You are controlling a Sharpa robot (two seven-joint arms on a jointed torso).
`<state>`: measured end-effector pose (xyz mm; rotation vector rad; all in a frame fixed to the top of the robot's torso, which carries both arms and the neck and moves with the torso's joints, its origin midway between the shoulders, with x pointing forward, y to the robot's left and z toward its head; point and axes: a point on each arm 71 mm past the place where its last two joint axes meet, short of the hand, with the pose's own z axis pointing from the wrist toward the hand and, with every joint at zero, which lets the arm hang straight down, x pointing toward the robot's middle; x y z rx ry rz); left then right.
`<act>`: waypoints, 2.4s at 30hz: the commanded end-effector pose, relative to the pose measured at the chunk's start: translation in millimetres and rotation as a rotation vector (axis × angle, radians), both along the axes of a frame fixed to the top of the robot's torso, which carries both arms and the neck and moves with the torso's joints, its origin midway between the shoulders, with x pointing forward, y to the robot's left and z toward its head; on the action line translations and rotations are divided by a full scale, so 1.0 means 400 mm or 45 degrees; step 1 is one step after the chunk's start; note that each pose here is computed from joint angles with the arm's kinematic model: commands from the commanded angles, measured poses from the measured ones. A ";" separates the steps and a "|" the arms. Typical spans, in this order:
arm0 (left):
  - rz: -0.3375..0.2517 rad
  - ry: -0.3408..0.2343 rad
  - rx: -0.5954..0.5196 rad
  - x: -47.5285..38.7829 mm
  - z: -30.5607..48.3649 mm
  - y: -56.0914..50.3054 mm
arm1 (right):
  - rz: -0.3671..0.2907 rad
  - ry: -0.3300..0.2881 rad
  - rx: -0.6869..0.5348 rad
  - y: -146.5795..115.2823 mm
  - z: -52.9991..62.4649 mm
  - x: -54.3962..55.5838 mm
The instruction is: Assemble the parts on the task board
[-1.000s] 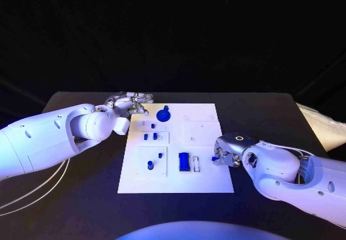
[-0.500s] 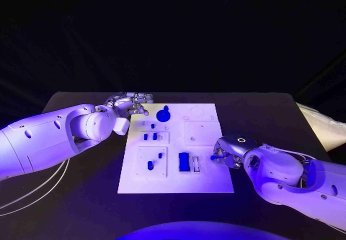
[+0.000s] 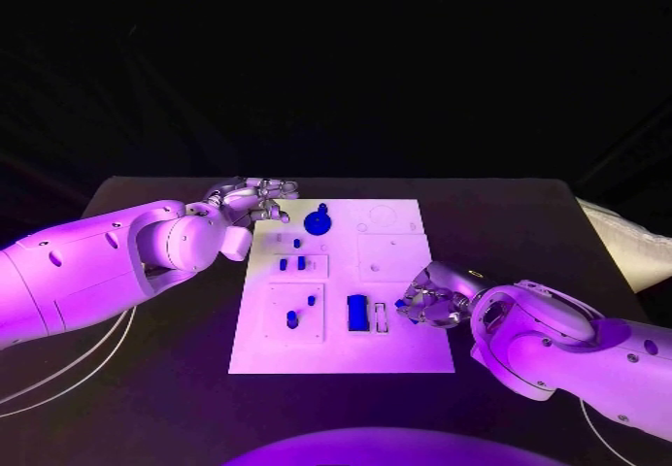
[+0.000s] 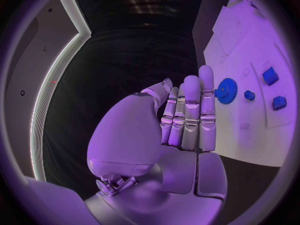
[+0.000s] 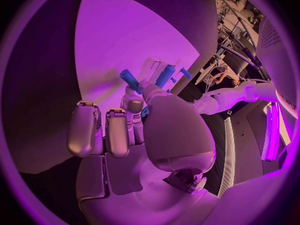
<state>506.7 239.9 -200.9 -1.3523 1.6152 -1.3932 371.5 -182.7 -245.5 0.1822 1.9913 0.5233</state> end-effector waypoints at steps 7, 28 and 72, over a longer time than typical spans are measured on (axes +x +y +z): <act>-0.037 -0.014 -0.011 -0.002 0.003 -0.011 | -0.072 0.159 0.112 0.016 -0.021 0.003; -0.040 -0.013 -0.012 -0.003 0.004 -0.012 | -0.041 0.133 0.092 0.051 -0.027 0.013; -0.058 -0.008 -0.009 -0.003 0.003 -0.013 | 0.086 0.092 -0.030 0.077 -0.025 0.003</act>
